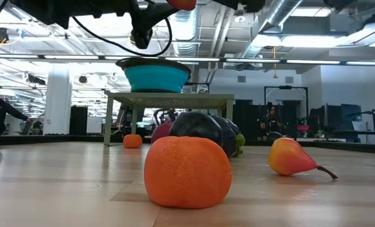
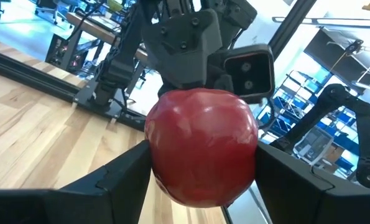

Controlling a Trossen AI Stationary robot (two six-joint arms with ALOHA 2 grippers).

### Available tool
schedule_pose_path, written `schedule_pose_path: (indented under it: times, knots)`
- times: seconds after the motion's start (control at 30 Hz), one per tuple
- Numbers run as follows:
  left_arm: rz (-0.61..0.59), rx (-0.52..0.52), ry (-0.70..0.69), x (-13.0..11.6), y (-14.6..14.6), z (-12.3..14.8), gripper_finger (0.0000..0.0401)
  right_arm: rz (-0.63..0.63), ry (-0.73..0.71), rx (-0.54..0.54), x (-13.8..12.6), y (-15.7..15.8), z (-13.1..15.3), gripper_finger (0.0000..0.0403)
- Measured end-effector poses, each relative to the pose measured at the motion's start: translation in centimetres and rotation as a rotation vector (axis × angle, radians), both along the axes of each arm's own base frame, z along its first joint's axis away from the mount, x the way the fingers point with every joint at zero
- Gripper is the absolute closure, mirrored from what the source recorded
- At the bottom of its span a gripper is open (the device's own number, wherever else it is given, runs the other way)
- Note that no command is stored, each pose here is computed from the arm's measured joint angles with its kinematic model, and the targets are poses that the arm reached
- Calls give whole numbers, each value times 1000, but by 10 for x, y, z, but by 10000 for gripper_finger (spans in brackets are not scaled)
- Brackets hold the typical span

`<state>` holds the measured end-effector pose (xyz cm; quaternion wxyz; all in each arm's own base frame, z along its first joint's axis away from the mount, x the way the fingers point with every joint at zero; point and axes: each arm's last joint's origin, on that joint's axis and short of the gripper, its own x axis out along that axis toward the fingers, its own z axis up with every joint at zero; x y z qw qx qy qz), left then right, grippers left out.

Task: Pick & Place Fruit
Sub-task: Put the red apple into the blue strainer bowl

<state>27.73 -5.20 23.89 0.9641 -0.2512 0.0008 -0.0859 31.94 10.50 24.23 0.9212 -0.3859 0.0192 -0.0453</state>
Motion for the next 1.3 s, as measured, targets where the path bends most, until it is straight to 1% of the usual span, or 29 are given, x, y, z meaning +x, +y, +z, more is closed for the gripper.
schedule_pose_path:
  times: [0.07, 0.13, 0.23, 0.4, 0.57, 0.77, 0.87, 0.97, 1.07, 1.2, 1.3]
  knots:
    - [0, -7, -7, 0, 0, 1, 145, 17, 4, -31, 1, -1, 0, 79]
    - [0, -10, -17, 0, 0, 2, 146, 29, 3, -37, 2, -3, 0, 67]
    - [0, -12, -24, 0, 0, 3, 144, 24, 2, -36, 2, -6, 0, 63]
    - [1, -15, -34, 0, 0, 4, 144, 30, -40, -23, 2, -5, 4, 87]
    - [0, -14, -31, 0, 0, 4, 145, 39, -38, -24, 3, -5, 4, 116]
    - [0, -16, -30, 0, 0, 4, 136, 46, -38, 2, 2, -3, 4, 127]
    - [-1, -2, -29, 0, 0, 3, 126, 53, -36, 72, 1, -1, 3, 127]
    - [-19, 30, -33, 0, -1, 3, 108, 60, -30, 201, 0, 3, 1, 128]
    - [-25, 63, -26, 0, -1, 2, 85, 31, -17, 307, -2, 7, -1, 128]
    - [-10, 139, 56, -6, 1, 0, 68, -26, 11, 394, -6, 14, -6, 128]
    - [51, 189, 140, -17, 5, 3, 67, -53, 42, 457, -11, 17, -6, 129]
